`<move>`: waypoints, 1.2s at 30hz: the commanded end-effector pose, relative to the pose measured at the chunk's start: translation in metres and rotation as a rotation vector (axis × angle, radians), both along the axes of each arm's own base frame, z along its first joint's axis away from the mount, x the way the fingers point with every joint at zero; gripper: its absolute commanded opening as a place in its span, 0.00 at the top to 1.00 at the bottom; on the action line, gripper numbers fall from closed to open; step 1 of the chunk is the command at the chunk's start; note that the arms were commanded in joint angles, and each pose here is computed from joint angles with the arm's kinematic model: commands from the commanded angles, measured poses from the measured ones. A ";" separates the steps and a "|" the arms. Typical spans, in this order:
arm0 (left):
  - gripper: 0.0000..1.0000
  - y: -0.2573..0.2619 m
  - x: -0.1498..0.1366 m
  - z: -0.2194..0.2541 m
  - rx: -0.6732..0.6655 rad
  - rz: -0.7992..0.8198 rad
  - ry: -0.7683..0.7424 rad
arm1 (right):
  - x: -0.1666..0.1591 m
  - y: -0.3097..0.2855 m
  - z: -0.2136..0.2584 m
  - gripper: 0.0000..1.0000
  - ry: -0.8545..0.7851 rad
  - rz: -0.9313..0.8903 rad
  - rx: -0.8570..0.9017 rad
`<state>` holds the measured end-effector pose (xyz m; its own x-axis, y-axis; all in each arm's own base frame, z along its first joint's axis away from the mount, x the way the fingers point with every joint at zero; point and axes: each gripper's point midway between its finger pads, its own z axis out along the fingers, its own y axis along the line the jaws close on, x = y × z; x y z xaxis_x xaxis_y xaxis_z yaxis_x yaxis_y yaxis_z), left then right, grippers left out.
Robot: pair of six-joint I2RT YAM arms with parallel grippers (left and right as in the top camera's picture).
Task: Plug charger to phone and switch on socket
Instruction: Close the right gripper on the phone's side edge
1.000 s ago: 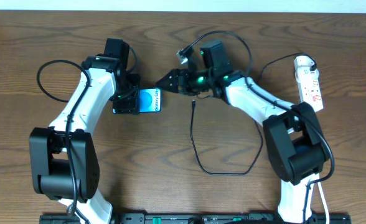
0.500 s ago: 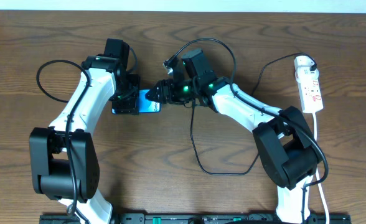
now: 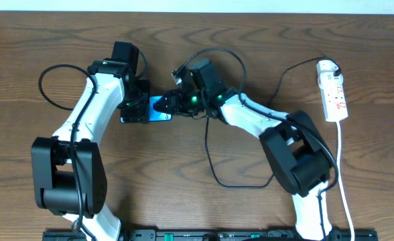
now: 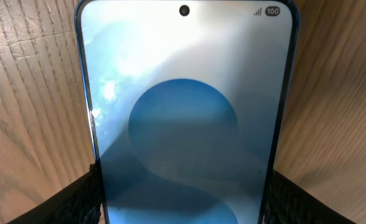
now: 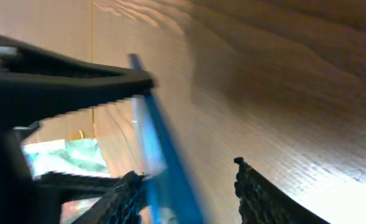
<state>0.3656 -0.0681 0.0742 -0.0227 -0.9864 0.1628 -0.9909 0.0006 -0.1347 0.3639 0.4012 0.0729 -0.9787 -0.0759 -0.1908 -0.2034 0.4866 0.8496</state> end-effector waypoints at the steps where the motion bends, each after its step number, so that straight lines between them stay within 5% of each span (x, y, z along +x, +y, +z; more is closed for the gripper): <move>1: 0.37 0.001 0.007 0.018 0.001 -0.003 -0.053 | -0.006 0.011 -0.002 0.54 0.023 0.041 0.039; 23: 0.37 0.001 0.007 0.018 0.001 -0.003 -0.052 | -0.008 0.017 0.002 0.70 0.063 0.020 0.055; 28: 0.37 0.001 0.007 0.018 0.001 -0.003 -0.053 | -0.008 0.017 0.002 0.85 0.065 0.020 0.055; 36: 0.37 0.001 0.007 0.018 0.001 -0.003 -0.053 | -0.008 0.017 0.002 0.91 0.077 0.011 0.057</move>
<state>0.3655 -0.0681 0.0743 -0.0227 -0.9864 0.1628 -0.9909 0.0006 -0.1347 0.3546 0.4156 0.0774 -0.9883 -0.0876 -0.1249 -0.1505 0.4256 0.8923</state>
